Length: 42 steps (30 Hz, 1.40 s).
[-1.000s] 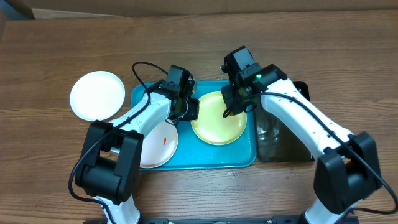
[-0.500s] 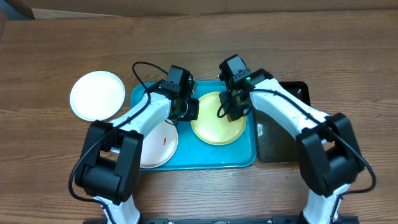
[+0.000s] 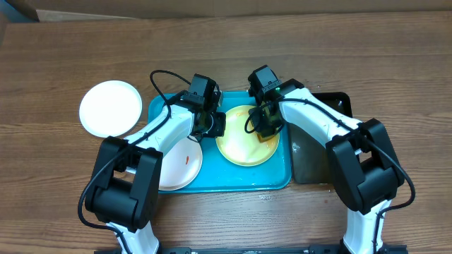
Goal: Clean dirty plates on tray and stack at the side
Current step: 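Wipe the yellow-green plate with the sponge in the right gripper, then return the sponge to the black tray, release it, raise right gripper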
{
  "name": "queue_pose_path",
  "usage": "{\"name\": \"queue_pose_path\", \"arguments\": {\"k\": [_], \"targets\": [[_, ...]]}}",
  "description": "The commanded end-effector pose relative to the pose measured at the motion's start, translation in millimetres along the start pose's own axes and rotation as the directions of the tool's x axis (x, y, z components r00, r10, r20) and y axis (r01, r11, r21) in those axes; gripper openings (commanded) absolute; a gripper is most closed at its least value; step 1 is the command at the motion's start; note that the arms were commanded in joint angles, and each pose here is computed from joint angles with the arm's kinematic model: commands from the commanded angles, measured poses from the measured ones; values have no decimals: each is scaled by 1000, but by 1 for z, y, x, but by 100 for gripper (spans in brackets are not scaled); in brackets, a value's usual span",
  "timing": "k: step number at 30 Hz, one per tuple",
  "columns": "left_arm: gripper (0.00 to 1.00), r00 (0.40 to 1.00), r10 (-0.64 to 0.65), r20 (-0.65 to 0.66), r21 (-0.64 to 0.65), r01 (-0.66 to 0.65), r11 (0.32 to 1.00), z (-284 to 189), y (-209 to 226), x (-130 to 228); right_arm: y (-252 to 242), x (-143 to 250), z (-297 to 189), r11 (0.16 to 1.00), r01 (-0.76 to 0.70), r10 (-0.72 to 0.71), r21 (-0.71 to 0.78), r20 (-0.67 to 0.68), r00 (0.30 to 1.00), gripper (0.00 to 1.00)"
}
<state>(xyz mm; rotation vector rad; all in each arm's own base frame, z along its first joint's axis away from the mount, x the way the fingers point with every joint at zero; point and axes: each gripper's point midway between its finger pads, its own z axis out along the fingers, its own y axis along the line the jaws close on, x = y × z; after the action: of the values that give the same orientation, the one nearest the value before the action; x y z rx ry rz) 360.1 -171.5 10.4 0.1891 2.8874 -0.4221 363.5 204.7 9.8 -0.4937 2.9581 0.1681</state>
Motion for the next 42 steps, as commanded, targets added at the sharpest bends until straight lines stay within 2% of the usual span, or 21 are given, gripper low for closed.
{"name": "queue_pose_path", "arguments": {"k": [1, 9, 14, 21, 24, 30, 36, 42], "targets": [[4, 1000, 12, 10, -5, -12, 1000, 2, -2, -5, 25, 23, 17, 989, 1, -17, -150, -107, 994, 4], [4, 1000, 11, 7, -5, -11, 1000, 2, -2, -5, 53, 29, 10, 950, -27, -18, -310, -141, 990, 4], [4, 1000, 11, 7, -5, -11, 1000, 2, -2, -5, 77, 26, 0, 893, -79, 11, -443, -155, 988, 4], [4, 1000, 11, 4, -6, -11, 1000, 2, -2, -4, 93, -14, -43, 762, -91, 47, -642, -85, 995, 4], [4, 1000, 11, 3, -6, -11, 1000, 2, -2, -3, 76, -32, -69, 753, -123, 94, -647, -79, 992, 4], [6, 1000, 10, 3, -6, -10, 1000, 2, -2, -4, 12, -32, -106, 796, -225, 175, -562, -142, 974, 4], [10, 1000, 10, 3, -6, -10, 1000, 2, -2, -4, -85, 13, -101, 891, -394, 333, -226, -265, 905, 4], [23, 1000, 11, 4, -6, -11, 1000, 2, -2, -4, -143, 41, -96, 879, -476, 460, 13, -285, 841, 4]]}}
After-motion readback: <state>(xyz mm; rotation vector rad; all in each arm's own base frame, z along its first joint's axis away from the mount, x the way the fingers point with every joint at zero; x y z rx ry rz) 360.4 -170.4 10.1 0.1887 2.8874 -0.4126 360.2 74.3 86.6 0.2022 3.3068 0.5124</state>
